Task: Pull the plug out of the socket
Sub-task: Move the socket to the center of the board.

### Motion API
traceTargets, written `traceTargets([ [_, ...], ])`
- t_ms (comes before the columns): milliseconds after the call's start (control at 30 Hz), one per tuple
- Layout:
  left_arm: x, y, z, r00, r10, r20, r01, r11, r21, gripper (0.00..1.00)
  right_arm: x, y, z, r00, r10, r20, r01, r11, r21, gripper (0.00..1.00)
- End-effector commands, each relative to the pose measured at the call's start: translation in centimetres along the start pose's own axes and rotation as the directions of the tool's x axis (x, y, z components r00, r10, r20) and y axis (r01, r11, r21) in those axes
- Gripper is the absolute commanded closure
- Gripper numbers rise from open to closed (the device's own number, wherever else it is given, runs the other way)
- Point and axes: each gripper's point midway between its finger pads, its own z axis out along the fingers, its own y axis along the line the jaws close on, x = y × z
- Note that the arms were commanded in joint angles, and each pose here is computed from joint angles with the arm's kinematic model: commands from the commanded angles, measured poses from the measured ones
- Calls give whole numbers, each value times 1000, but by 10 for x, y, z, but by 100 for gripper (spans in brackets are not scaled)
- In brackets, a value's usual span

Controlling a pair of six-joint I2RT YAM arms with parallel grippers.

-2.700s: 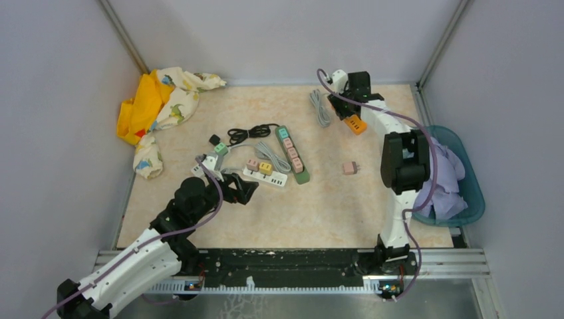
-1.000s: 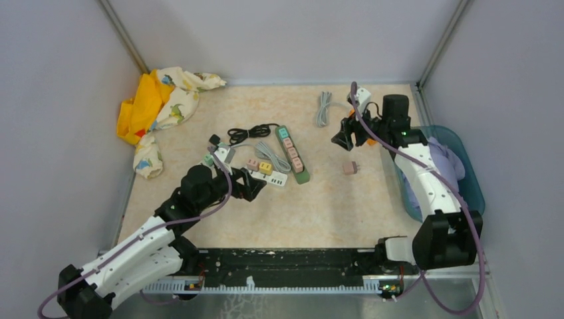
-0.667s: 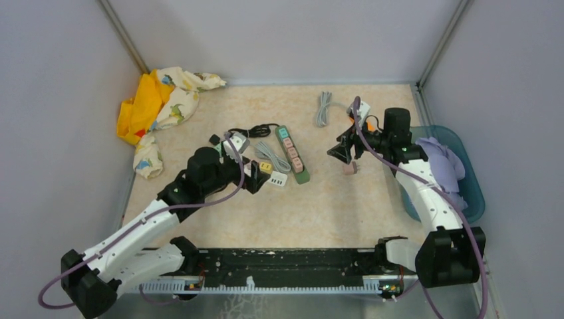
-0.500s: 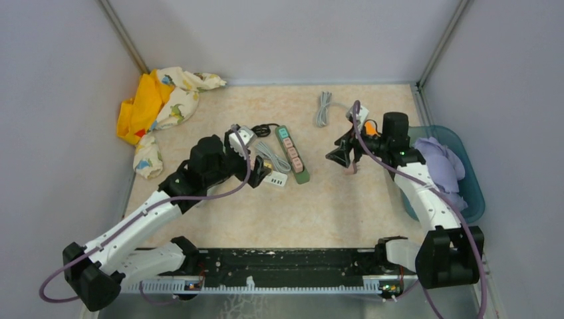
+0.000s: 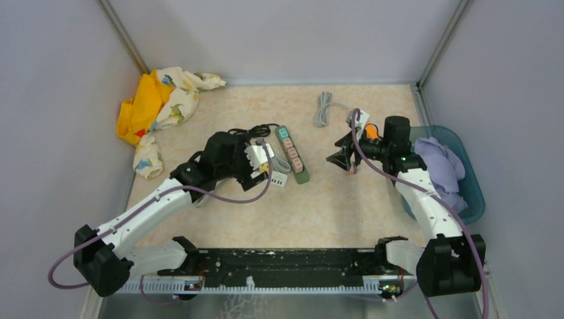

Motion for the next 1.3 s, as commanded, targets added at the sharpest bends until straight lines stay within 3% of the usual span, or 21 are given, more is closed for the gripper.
traceTargets([
  [0,22,-2,9,981,192,-27,-190,979,69,0,-16,3,-6,994,-102,39,103,995,-7,36],
  [267,48,13,26,979,197,-54,-183,962,205,0,-9,-1,-6,993,-118,7,118,993,7,36],
  [467,44,36,31,952,306,0,-298,926,234,0,-4,1,-3,994,-106,-2,106,994,-26,36],
  [600,48,48,40,962,271,-1,-260,923,283,0,-1,4,-2,995,-104,-9,103,993,-50,36],
  [767,62,43,56,964,264,-17,-239,895,377,2,1,3,-1,994,-104,-18,103,993,-55,36],
  [1033,77,38,70,932,361,25,-338,844,416,5,4,2,0,995,-96,-25,95,994,-55,36],
  [1267,88,24,85,936,345,62,-329,804,496,10,5,1,0,995,-95,-24,94,994,-53,36],
])
